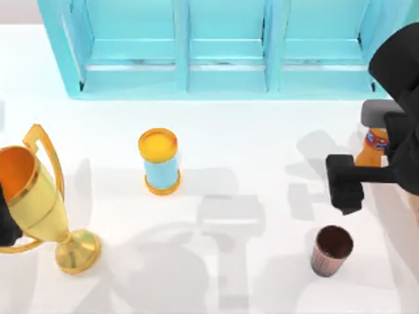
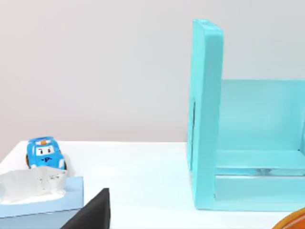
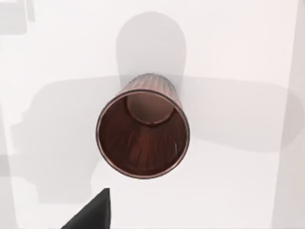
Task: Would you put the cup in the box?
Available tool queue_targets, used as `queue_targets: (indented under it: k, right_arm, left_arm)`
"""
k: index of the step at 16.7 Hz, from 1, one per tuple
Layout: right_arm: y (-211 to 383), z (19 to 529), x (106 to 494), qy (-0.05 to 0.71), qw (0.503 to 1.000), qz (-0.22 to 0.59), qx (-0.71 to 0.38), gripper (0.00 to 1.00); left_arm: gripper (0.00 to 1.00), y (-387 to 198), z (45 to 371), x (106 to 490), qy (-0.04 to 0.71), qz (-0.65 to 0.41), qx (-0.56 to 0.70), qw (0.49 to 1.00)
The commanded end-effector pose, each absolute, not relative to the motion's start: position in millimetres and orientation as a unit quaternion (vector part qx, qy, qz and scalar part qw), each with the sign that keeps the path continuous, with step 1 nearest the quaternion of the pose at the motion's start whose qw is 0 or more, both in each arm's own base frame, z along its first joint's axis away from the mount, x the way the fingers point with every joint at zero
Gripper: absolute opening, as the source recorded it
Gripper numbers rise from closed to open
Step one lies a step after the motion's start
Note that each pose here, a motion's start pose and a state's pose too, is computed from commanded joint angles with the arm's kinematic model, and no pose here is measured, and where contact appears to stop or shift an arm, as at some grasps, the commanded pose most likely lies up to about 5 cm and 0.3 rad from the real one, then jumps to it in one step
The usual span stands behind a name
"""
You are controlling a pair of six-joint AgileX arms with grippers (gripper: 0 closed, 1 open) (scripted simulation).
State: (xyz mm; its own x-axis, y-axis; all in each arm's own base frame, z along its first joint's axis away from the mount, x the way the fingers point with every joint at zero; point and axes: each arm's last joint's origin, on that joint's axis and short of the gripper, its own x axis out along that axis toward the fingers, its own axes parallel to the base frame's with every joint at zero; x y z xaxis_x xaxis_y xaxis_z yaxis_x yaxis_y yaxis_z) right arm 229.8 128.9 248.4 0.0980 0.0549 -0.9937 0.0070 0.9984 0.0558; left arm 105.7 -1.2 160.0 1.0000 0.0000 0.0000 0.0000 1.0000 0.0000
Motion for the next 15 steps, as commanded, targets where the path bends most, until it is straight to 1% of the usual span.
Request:
queue_targets:
  k: [2, 4, 10, 12, 15]
  right_arm:
    - [143.8, 248.3, 237.6, 0.695, 0.719, 0.004, 0.011, 1.0]
    - [152.2, 248.9, 241.2, 0.706, 0.708, -0.003, 0.005, 1.0]
    - [152.1, 248.2, 241.9, 0.707, 0.707, -0.004, 0.005, 1.0]
    - [152.8, 237.7, 242.6, 0.709, 0.706, -0.004, 0.003, 1.0]
    - [154.8, 206.5, 245.3, 0.707, 0.707, -0.003, 0.004, 1.0]
  left_arm:
    - [1.0, -1.2, 160.0, 105.7, 0.0, 0.0, 0.0, 1.0]
    - [1.0, -1.2, 160.0, 105.7, 0.0, 0.0, 0.0, 1.0]
    - [1.0, -1.2, 160.0, 105.7, 0.0, 0.0, 0.0, 1.0]
    - [1.0, -1.2, 160.0, 105.7, 0.0, 0.0, 0.0, 1.0]
    - [1.0, -1.2, 160.0, 105.7, 0.0, 0.0, 0.0, 1.0]
